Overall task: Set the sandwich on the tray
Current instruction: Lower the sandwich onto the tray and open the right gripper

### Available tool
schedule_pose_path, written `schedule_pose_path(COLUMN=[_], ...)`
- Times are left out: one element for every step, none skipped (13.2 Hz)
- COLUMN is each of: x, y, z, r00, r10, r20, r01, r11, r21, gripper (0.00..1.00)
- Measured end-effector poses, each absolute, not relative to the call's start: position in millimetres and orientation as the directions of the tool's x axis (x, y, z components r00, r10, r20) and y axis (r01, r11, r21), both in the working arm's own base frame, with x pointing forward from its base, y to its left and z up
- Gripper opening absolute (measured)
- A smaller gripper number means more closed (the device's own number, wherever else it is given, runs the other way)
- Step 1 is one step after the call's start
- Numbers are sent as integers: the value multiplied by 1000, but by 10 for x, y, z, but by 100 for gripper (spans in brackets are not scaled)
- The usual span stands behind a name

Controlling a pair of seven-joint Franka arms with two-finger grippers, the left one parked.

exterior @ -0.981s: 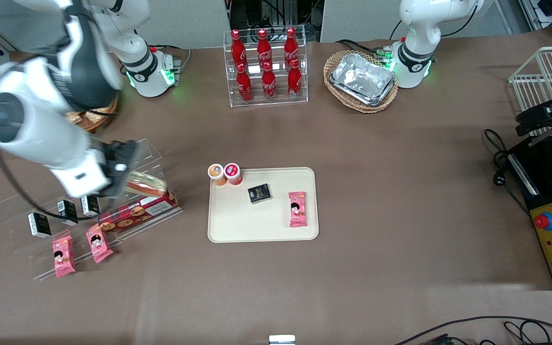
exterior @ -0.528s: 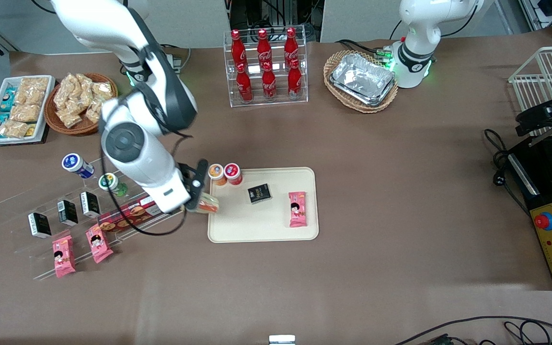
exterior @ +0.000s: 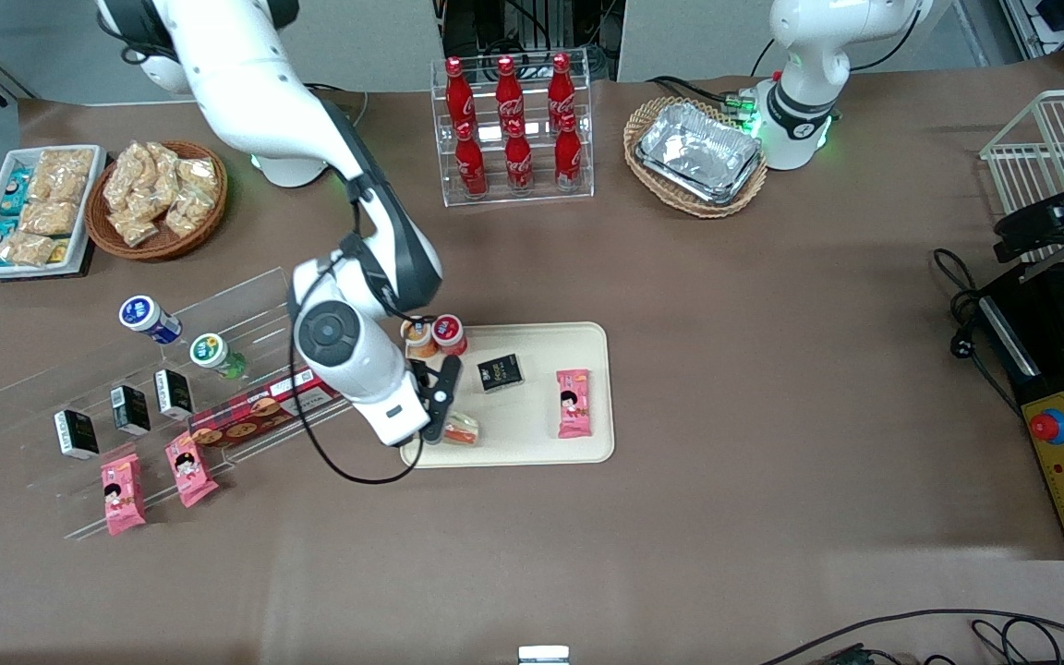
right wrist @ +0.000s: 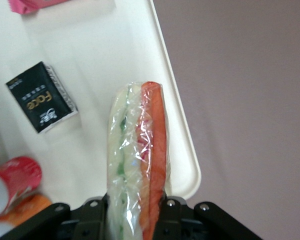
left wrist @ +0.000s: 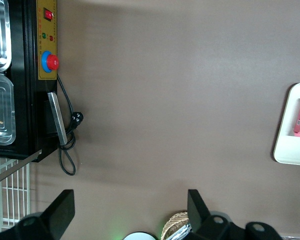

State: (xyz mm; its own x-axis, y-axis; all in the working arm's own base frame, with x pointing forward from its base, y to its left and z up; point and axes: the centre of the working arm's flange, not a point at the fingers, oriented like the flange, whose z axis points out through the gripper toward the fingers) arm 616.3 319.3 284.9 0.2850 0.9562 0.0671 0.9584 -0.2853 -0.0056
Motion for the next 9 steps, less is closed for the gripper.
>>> schedule_pose_path(x=[6161,6162,6154,6141,6133,6140,6152,6171,6203], y=[3222,3248,3286,3328,3360,3371,3368,3362,3357], z=[2660,2499,2377,2298,2249,2235,2246,2268,2313], r00=[292,293,291,288,285,289,298,306,311], r10=[954,954,955,956,956,955,951,947,945], r20=[67,65,63,63,66,74,84,94,104], r01=[956,956,956,957,957,956,952,950,947], r11=[-293,-294,-292,-290,-287,-292,-302,-311,-317], r21=[-8,1,11,22,32,39,40,42,49], gripper=[30,30,30,30,30,33,39,50,60])
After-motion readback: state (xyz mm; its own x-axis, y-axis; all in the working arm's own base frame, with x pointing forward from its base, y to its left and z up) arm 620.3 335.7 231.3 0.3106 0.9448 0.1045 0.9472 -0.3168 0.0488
